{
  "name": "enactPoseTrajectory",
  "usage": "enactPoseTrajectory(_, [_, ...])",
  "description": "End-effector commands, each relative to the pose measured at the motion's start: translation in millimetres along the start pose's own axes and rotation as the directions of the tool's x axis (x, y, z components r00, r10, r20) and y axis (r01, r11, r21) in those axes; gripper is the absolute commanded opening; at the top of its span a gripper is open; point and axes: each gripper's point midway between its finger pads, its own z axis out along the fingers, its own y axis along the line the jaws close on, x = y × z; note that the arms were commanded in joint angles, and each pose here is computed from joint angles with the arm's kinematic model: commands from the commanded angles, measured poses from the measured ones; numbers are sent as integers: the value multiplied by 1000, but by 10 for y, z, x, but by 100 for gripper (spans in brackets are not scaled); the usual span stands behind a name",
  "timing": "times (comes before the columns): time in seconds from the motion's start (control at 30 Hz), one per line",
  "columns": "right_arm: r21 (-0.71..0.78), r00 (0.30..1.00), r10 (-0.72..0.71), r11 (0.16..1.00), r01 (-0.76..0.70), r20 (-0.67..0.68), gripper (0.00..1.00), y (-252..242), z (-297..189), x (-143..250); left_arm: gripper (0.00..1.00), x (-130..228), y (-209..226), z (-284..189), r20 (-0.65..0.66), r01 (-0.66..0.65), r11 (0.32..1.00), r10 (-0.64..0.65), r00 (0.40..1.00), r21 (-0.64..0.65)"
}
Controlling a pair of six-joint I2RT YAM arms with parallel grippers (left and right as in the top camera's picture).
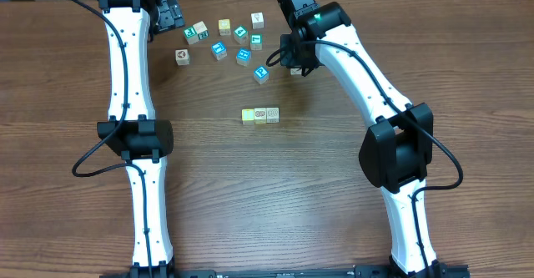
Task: Form a horizontal line
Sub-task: 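Close the right gripper on the brown-B block and lift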
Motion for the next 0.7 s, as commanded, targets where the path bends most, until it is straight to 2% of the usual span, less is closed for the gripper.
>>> enactPoseTrajectory(0.0, [37,998,33,999,-31,-60,24,-109,-44,154,100,-99,22,-193,48,-3,1000,3,999,7])
enactPoseTrajectory(0.43, [67,974,45,997,-30,-222,25,-206,279,638,100,-99,22,-193,48,-3,1000,3,999,7])
enactPoseTrajectory(0.67, [84,966,45,996,-25,-256,27,-254,408,777,100,-99,22,-193,48,-3,1000,3,999,7])
